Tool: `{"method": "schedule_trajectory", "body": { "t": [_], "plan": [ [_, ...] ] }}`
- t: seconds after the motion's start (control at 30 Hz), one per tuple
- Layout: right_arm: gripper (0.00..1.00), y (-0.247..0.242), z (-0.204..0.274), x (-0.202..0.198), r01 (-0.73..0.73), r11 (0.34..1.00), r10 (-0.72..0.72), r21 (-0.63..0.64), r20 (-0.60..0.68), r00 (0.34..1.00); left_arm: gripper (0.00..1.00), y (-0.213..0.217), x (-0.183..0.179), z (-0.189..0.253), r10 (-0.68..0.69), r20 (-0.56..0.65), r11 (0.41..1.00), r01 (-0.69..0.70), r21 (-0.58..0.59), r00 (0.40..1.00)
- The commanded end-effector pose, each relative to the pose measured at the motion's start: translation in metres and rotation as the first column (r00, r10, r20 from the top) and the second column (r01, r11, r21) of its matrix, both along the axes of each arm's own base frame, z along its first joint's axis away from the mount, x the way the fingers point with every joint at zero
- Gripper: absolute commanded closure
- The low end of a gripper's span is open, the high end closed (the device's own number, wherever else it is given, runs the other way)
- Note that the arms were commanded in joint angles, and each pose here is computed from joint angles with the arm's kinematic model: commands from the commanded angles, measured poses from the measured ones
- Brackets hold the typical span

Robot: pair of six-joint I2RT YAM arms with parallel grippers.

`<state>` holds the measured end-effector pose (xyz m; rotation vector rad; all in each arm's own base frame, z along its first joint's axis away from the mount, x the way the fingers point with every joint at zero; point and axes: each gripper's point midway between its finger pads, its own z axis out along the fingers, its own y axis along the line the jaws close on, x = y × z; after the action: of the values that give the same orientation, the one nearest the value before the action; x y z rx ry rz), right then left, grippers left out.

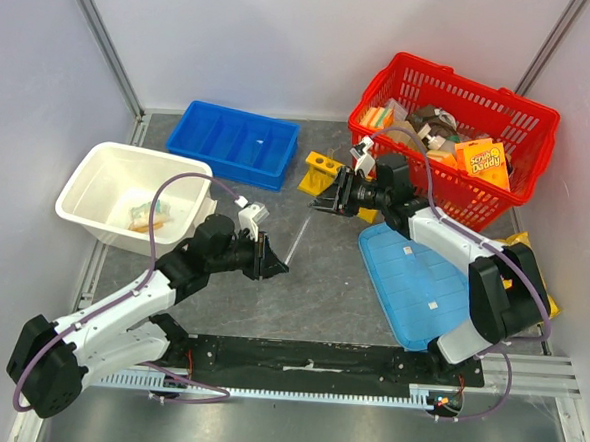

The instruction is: Organize the chemistry lab equipment

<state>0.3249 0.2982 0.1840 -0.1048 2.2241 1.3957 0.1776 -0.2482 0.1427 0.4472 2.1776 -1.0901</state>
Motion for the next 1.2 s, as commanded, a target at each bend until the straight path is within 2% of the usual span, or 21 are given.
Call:
{"method": "schedule_trajectory", "body": {
  "t": [0.0,0.07,0.2,0.47,0.6,0.77,0.9,1.03,1.17],
  "plan": [
    [0.54,0.004,0.020,0.010,-0.005,0.999,0.004,0.043,0.035,0.999,0.87,-0.004,0.006,0.010,-0.017,0.080,1.000,0.018,-0.018,0.997],
    [0.51,0.005,0.017,0.011,-0.003,0.999,0.002,0.041,0.024,1.000,0.87,-0.003,0.006,0.011,-0.018,0.086,1.000,0.020,-0.019,0.996],
    [0.52,0.005,0.017,0.012,0.003,0.999,-0.004,0.040,0.021,1.000,0.87,-0.004,0.006,0.011,-0.021,0.085,1.000,0.023,-0.019,0.996],
    [0.69,0.002,0.022,0.013,0.013,0.999,-0.015,0.038,0.049,0.999,0.87,-0.003,0.008,0.009,-0.010,0.085,1.000,0.011,-0.009,0.996],
    [0.73,-0.001,0.032,0.014,0.017,0.999,-0.021,0.039,0.102,0.995,0.78,0.001,0.013,0.003,0.025,0.070,0.999,-0.027,0.024,0.997],
    [0.72,-0.013,0.051,0.021,0.066,0.997,-0.074,0.050,0.168,0.983,0.57,0.002,0.021,0.008,0.061,0.082,0.998,-0.064,0.026,0.995],
    [0.72,-0.022,0.063,0.029,0.098,0.993,-0.108,0.061,0.197,0.974,0.47,0.004,0.026,0.013,0.084,0.094,0.996,-0.087,0.030,0.992],
    [0.73,-0.032,0.075,0.039,0.141,0.989,-0.147,0.041,0.269,0.952,0.41,0.010,0.031,0.020,0.119,0.121,0.991,-0.125,0.040,0.985],
    [0.72,-0.049,0.103,0.056,0.211,0.975,-0.154,-0.072,0.464,0.872,0.39,0.013,0.031,0.044,0.113,0.168,0.992,-0.122,0.043,0.979]
  ]
}}
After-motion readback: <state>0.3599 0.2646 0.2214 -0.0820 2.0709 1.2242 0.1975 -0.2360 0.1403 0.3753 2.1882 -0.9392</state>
